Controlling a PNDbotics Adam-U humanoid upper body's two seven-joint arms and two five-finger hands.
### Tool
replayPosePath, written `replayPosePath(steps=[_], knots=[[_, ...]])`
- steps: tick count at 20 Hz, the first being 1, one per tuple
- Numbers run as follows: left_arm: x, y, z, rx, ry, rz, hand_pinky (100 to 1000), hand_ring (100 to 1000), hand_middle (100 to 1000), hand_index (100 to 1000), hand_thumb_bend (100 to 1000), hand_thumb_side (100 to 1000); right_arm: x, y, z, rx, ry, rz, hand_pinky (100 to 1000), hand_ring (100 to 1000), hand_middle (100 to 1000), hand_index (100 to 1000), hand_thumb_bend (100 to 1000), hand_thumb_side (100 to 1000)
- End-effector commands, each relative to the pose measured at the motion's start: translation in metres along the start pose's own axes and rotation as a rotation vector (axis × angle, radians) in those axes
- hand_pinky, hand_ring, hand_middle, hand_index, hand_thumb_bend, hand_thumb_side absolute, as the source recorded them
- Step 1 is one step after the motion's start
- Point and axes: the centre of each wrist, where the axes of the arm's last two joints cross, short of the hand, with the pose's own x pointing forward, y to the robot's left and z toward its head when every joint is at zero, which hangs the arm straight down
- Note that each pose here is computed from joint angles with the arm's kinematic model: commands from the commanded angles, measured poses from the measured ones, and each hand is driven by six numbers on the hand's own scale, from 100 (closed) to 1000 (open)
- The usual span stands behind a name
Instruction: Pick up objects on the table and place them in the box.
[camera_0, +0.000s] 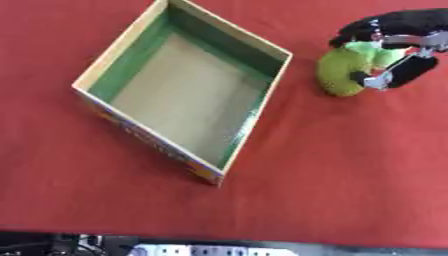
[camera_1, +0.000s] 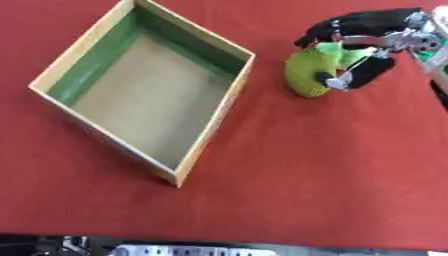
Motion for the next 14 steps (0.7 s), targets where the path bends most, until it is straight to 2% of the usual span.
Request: replayPosePath(steps=[1,10,11,13,14], knots=[[0.006,0.0,-0.008,-0.01,-0.036,0.007,847,792,713,896,155,719,-0.009,-0.004,0.008,0.07,-0.012,0.051,1000,1000,868,1000,156,473],[0.006,-0.001,-0.009,-0.013,-0.037,0.013,847,787,708,895,155,720,-0.016,0.007,0.002,0.134,0.021,0.076,995,1000,840,998,232,565],[0.006,-0.001,-0.009,-0.013,-0.038,0.014,846,787,708,895,155,720,-0.016,0.008,0.002,0.138,0.024,0.08,991,1000,819,982,215,562],[0.006,-0.001,-0.009,-0.014,-0.038,0.014,846,786,707,894,154,721,-0.017,0.009,0.0,0.137,0.023,0.079,983,1000,743,931,152,477],[0.006,-0.001,-0.009,-0.014,-0.037,0.014,846,786,707,894,153,721,-0.017,0.01,-0.001,0.129,0.02,0.072,972,1000,687,888,103,463]])
